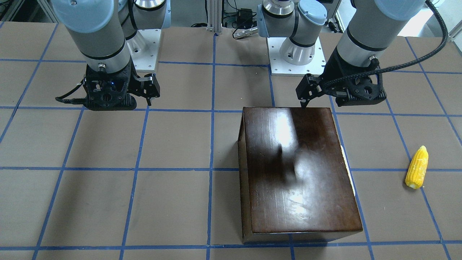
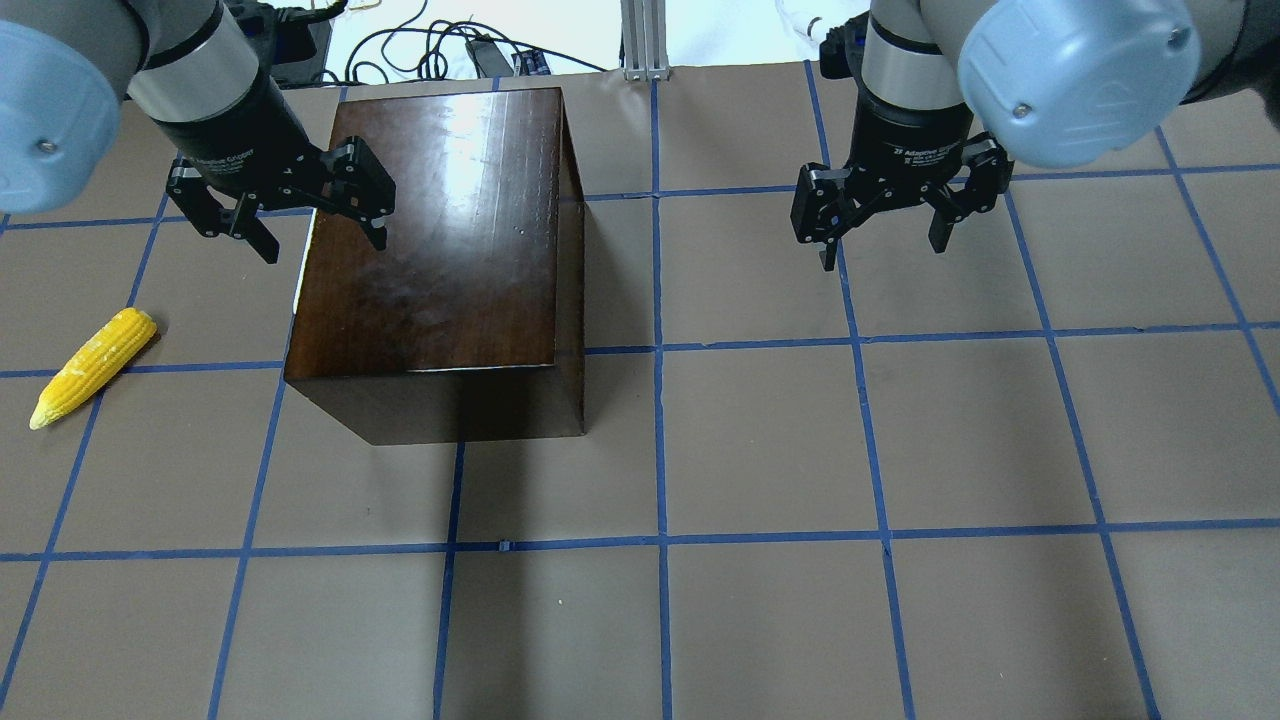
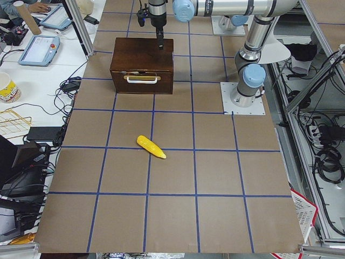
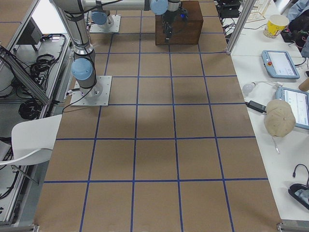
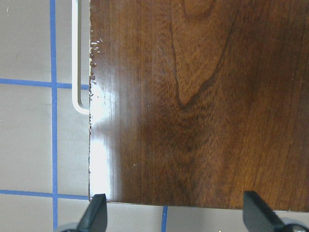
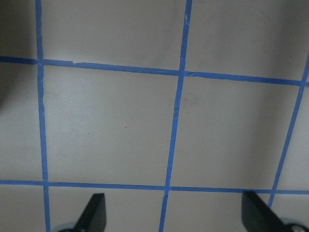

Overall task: Open drawer and put corn inside
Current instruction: 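Move the left gripper around the cabinet toward the white drawer handle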

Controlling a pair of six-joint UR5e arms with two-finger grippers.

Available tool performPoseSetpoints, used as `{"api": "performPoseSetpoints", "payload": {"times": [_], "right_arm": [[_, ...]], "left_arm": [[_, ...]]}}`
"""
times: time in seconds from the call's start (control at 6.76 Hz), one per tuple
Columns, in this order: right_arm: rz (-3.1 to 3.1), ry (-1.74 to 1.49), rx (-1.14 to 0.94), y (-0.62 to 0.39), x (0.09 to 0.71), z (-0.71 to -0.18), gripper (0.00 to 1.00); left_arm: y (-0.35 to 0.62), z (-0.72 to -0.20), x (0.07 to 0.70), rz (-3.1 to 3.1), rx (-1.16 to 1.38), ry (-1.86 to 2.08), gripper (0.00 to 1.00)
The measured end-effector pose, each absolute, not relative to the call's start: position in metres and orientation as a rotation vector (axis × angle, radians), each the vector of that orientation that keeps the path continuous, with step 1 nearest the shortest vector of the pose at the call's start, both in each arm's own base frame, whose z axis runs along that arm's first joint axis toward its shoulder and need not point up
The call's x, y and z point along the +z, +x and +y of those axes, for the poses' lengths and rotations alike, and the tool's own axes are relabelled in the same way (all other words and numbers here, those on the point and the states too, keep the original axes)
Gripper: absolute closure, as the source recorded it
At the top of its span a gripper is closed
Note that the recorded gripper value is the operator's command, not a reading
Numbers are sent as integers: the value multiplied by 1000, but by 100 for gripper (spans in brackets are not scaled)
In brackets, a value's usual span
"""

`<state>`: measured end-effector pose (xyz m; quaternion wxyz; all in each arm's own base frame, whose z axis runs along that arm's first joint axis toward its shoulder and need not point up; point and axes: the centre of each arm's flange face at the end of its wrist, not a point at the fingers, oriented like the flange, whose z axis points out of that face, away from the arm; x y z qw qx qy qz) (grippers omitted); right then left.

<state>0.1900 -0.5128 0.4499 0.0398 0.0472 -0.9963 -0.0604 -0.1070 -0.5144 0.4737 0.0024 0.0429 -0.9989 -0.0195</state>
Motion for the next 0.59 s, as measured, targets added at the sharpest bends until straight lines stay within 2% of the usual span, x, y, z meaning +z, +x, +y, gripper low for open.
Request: {"api": "performPoseSetpoints", "payload": {"times": [0.59], "right_arm": [[-3053,145,-185,190,450,-513,0]], "left_arm": [[-88,-532,475,-3130,25,186,0]]}}
